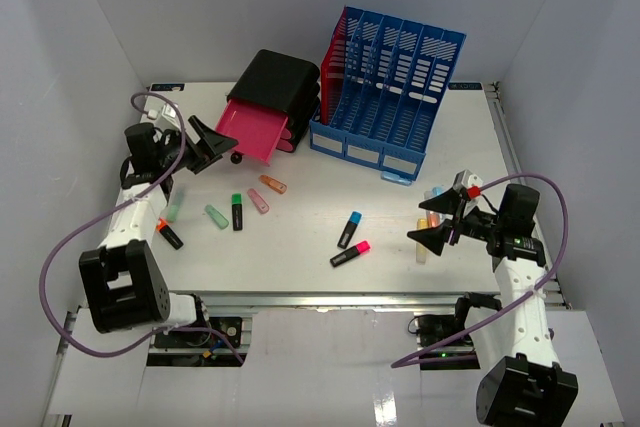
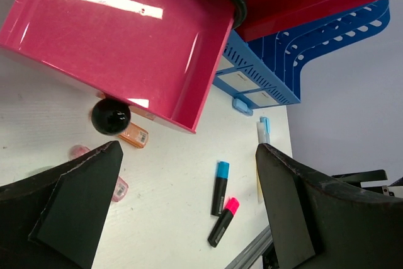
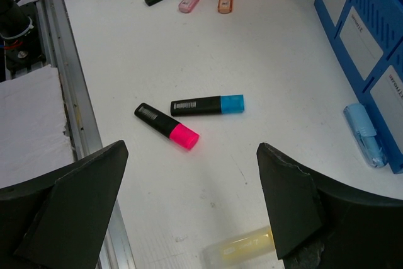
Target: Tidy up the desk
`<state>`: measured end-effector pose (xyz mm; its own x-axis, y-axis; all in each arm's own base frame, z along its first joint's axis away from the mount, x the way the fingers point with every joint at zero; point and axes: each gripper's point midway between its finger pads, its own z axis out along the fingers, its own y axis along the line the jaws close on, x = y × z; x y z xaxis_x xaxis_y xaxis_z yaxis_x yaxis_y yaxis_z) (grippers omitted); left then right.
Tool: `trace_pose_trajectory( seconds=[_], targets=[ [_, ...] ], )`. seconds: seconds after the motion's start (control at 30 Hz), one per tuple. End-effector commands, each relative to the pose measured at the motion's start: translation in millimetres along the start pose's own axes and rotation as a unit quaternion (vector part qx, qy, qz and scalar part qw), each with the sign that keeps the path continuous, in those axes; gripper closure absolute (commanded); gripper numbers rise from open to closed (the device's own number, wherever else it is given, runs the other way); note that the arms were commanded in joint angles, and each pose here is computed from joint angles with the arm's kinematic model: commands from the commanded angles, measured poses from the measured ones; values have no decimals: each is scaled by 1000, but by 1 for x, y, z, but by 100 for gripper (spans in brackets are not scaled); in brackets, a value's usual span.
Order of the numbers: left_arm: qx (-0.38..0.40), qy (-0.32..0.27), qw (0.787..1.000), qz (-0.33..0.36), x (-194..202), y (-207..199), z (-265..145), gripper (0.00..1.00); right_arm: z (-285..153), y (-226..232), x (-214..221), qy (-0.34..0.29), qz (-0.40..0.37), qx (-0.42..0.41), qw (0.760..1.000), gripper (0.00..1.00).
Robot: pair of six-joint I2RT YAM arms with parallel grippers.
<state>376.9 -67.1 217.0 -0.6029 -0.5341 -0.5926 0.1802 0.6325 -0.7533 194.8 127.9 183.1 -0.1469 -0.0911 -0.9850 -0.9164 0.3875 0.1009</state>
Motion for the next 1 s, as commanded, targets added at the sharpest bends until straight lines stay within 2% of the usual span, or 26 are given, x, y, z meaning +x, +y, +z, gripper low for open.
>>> trace_pose_trajectory(
  seconds=[0.0, 0.1, 0.3, 0.57, 0.8, 0.97],
  targets=[
    [-12, -33, 999, 39, -3, -17, -25, 2, -1, 4, -3, 14, -26, -21, 999, 10],
    [-38, -38, 998, 31, 8, -13, -35, 3, -3, 6, -8, 30, -31, -25, 999, 10],
    [-112, -22, 992, -50, 53, 19, -51, 12, -4, -12, -25, 68, -54, 15, 996, 10],
    [-184, -10, 980, -77, 79, 40, -70, 9, 15, -21, -16, 119, -76, 61, 988, 9],
    [-334, 26, 934, -127, 104, 100, -84, 9, 28, -19, -6, 114, -63, 59, 990, 9],
    [-381, 30, 913, -141, 104, 118, -87, 11, 29, -22, -4, 114, -65, 61, 989, 10]
  ],
)
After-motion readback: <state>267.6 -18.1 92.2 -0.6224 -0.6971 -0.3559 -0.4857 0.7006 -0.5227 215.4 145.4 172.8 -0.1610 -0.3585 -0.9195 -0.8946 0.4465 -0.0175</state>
